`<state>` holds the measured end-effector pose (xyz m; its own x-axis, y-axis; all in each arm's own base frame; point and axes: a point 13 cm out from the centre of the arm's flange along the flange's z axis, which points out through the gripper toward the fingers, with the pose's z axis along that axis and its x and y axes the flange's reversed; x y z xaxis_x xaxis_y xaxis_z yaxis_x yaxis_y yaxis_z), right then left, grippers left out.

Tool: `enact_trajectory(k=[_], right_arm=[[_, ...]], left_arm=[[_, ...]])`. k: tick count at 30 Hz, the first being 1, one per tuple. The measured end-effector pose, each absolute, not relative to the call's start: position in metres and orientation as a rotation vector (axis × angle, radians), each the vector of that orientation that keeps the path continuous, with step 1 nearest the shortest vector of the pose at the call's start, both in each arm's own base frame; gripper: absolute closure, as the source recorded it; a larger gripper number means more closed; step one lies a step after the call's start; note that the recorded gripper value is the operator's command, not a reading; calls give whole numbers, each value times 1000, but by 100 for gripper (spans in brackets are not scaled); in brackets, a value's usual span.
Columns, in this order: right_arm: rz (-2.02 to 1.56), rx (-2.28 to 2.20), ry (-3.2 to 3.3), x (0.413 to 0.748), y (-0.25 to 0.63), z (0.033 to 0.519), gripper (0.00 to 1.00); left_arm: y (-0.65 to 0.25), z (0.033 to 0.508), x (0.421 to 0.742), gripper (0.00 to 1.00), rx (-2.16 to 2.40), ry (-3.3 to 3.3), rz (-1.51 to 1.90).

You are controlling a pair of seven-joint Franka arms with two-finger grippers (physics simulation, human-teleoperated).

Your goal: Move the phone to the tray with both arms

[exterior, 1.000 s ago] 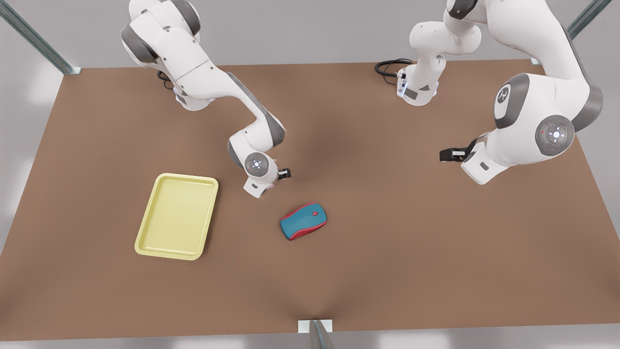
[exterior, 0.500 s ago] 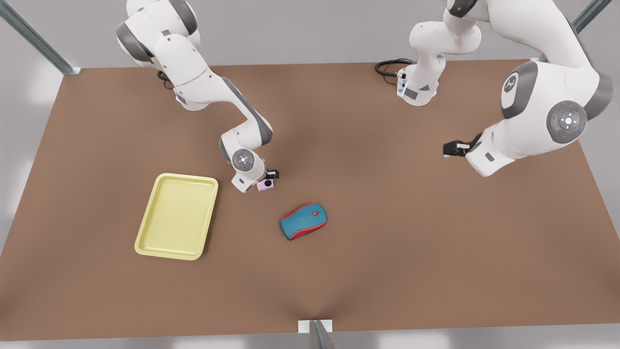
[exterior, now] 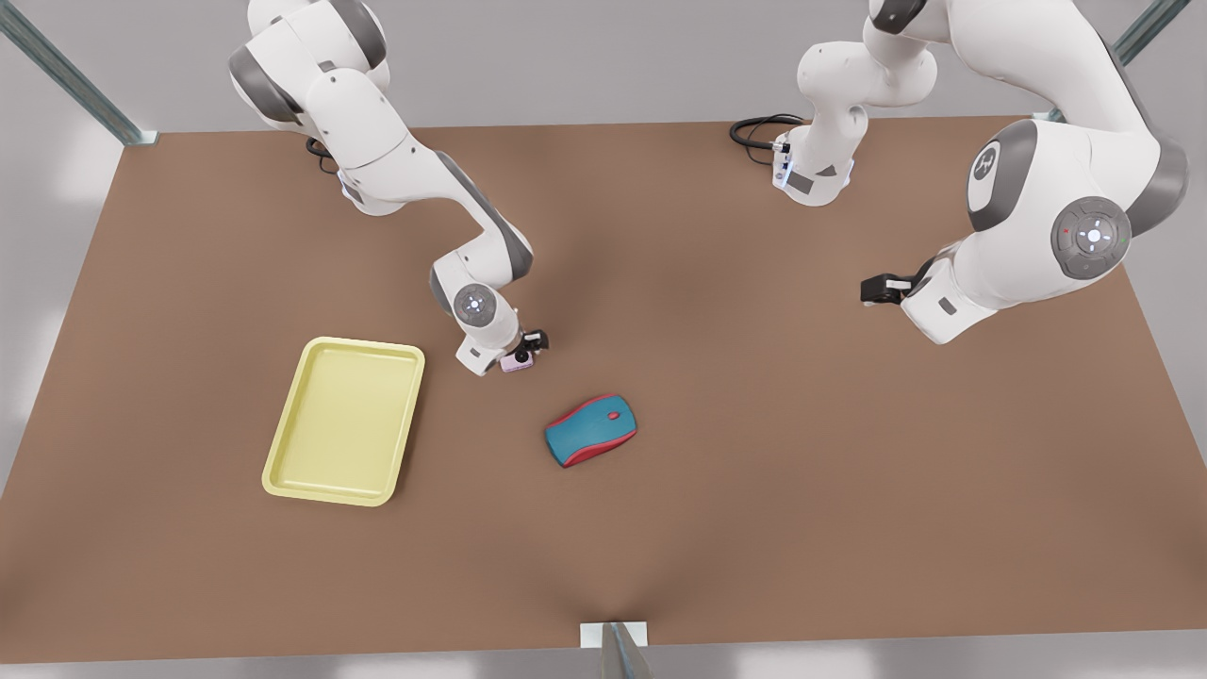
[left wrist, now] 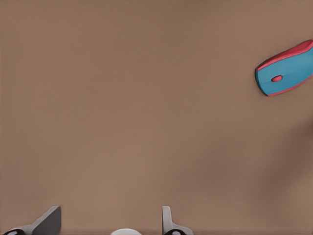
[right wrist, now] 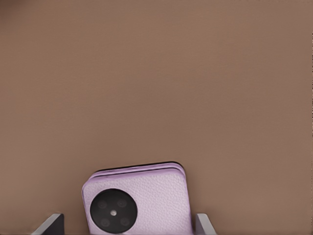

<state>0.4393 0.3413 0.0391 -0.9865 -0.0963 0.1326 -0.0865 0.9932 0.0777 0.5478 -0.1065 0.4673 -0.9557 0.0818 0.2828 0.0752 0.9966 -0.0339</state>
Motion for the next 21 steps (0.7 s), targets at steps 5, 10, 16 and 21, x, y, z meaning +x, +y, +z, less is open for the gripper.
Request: enact_trajectory(k=[5,10,16,21], right_arm=[[-86,229,-2992,435,337,34,0],[-68,312,-2982,431,335,28,0],[-68,368,-2979,431,336,29,22],[-92,386,-3017,450,334,58,24]], left_arm=[[-106,467,548,0,-104,-2851,29],[-108,467,547,0,-100,-2851,29],[-111,467,547,0,-96,-2849,28],[-111,466,547,0,-89,-2849,27]])
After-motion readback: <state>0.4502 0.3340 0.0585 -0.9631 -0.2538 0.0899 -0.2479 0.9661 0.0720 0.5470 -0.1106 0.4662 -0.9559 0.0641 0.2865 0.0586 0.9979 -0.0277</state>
